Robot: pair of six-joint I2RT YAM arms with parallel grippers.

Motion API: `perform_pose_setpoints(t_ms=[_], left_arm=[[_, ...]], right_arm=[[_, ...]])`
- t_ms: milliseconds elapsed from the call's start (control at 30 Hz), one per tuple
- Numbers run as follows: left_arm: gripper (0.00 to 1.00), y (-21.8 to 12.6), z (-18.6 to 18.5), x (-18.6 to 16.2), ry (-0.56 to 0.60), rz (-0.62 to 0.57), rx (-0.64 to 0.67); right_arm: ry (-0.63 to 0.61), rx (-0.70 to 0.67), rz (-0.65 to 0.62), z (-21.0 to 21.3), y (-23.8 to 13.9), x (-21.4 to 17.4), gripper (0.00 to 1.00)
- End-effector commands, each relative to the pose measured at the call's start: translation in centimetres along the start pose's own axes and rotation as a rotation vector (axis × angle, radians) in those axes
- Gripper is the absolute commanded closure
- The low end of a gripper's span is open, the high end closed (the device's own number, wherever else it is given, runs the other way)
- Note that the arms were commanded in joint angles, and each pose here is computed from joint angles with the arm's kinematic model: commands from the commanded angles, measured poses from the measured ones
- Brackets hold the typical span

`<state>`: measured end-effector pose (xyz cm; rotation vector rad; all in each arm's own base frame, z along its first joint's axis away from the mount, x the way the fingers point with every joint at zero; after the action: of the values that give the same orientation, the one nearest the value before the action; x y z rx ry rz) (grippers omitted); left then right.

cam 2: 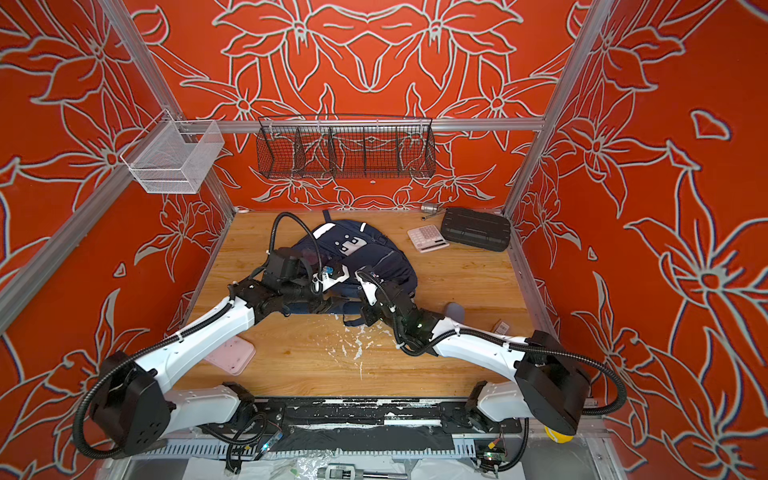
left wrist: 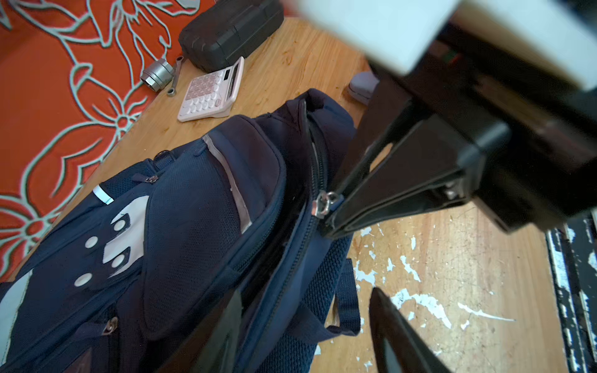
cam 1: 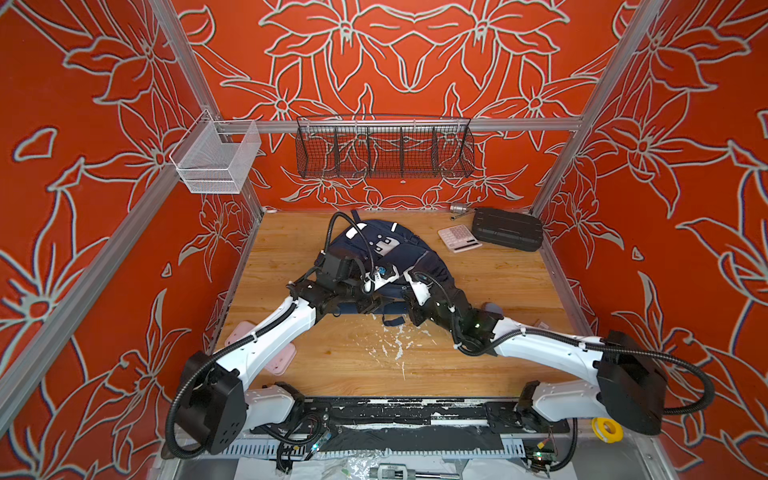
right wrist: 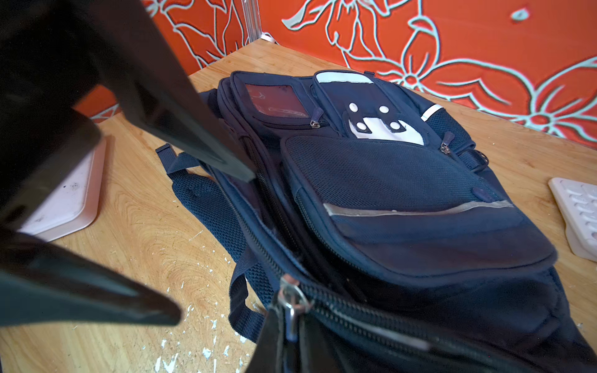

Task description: Pack the student bag

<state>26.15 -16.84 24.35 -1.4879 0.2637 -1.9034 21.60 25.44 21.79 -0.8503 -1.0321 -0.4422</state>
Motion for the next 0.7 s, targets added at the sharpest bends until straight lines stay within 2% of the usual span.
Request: perform_pose_setpoints(t_ms=[0, 67, 133, 167, 267, 433, 567, 667], left_arm=[[0.39, 0.6, 1.0, 0.8, 0.04, -0.015, 0.029], [0.42, 1.2, 1.3, 0.6, 0.031, 0.013, 0.01], [0.55, 1.7, 1.6, 0.4, 0.039, 0.046, -0.013], [0.63, 2.0, 1.8, 0.3, 0.037, 0.058, -0.02], [1.0, 2.5, 2.3, 0.5, 0.036, 0.073, -0.046], [1.0, 1.5, 1.8, 0.3, 0.068, 0.122, -0.037], [1.0, 0.2, 0.1, -0.8, 0.12, 0.18, -0.077], [1.0, -0.7, -0.8, -1.0, 0.132, 0.18, -0.09]], right_arm=[[0.048, 0.077, -0.153, 1.2, -1.3, 2.9, 1.0], [0.057, 0.068, -0.164, 1.0, -1.4, 2.9, 1.0], [0.049, 0.07, -0.165, 1.0, -1.6, 2.9, 1.0], [0.046, 0.069, -0.163, 1.0, -1.6, 3.0, 1.0], [0.03, 0.039, -0.13, 0.7, -1.6, 3.2, 1.0], [0.153, -0.078, -0.137, -3.2, -2.8, 2.9, 1.0], [0.14, -0.174, -0.101, -6.6, -4.0, 2.5, 1.0], [0.142, -0.22, -0.066, -9.2, -4.5, 2.1, 1.0]])
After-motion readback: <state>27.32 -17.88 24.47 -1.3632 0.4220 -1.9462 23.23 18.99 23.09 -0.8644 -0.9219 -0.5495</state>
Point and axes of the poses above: each gripper's point midway between its finger pads, its own y axis out along the fingers, its own z axis along the line the jaws close on, x = y × z, the point moved 9 cm from there along -y, back along the fingers, and after that the axes turned 10 degrees about y, right-handed, at the moved point
